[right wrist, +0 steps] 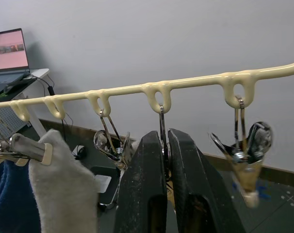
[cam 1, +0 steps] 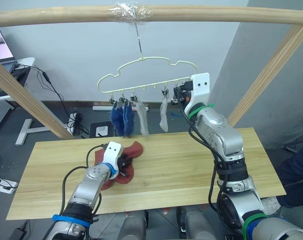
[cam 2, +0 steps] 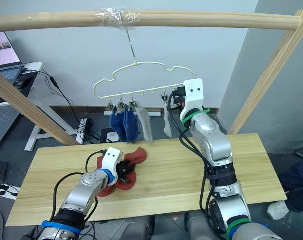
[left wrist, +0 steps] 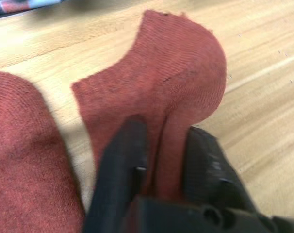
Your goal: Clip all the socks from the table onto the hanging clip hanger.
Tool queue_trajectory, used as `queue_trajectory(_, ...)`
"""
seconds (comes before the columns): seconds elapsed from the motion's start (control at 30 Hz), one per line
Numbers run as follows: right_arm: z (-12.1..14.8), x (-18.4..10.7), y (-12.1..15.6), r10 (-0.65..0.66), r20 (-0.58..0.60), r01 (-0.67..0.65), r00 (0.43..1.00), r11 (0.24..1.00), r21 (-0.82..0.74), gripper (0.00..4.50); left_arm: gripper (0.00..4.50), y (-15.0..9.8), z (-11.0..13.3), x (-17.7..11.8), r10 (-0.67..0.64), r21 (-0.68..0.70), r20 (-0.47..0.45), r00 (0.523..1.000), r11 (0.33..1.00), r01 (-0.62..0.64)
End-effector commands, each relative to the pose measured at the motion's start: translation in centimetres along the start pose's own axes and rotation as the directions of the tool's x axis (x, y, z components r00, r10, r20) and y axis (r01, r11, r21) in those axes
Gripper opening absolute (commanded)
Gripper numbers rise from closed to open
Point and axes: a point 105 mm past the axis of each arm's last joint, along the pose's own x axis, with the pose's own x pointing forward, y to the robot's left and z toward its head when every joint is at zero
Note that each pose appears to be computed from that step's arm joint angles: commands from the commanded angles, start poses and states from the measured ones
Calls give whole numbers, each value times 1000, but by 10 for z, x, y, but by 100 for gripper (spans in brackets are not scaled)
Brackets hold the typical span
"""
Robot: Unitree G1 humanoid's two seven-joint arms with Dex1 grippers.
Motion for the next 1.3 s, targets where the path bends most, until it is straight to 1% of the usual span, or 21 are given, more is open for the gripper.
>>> queue_trajectory(0.03,18,-1,-5,4,50,-4,999,1000,-7,0,17,-18,6,1,-78,-20,59,995,997,79)
queue_trajectory(0.07,18,-1,-7,8,44,-8,999,1000,3,0,3,-22,15,0,-94,-39,102,990,994,99)
queue_trajectory(0.13,20,-3,-9,21,29,-22,999,999,32,0,3,-31,36,-3,-130,-85,207,970,985,150)
queue_trajectory(0.2,23,-5,-14,25,13,-26,1000,997,79,0,3,-41,61,-9,-176,-104,321,931,970,219)
queue_trajectory(0.23,24,-7,-17,28,3,-28,1000,994,109,0,3,-46,71,-12,-200,-95,363,910,964,250)
queue_trajectory(0.33,25,-11,-25,32,-45,-21,998,971,239,0,3,-59,97,-22,-265,-13,453,851,953,303)
queue_trajectory(0.4,27,-13,-29,40,-79,-10,996,940,340,0,3,-66,113,-27,-283,10,506,815,947,322)
queue_trajectory(0.47,29,-15,-29,63,-111,-13,992,913,408,0,3,-71,125,-31,-291,28,545,786,944,330)
queue_trajectory(0.63,30,-20,-28,110,-178,-11,978,877,480,0,3,-87,147,-32,-299,62,604,739,942,331)
queue_trajectory(0.7,30,-22,-27,121,-195,-10,973,873,487,0,3,-88,155,-32,-275,43,632,725,946,322)
queue_trajectory(0.8,29,-24,-27,128,-215,-7,968,873,487,0,3,-83,169,-31,-218,12,671,708,959,283)
queue_trajectory(0.9,27,-26,-28,124,-227,3,966,873,487,0,3,-78,172,-31,-190,6,683,705,967,254)
queue_trajectory(1.03,27,-27,-30,123,-235,7,964,874,485,0,3,-76,176,-31,-172,-6,695,698,969,246)
queue_trajectory(1.3,28,-27,-26,136,-235,0,962,865,501,0,3,-81,182,-31,-190,12,702,687,967,256)
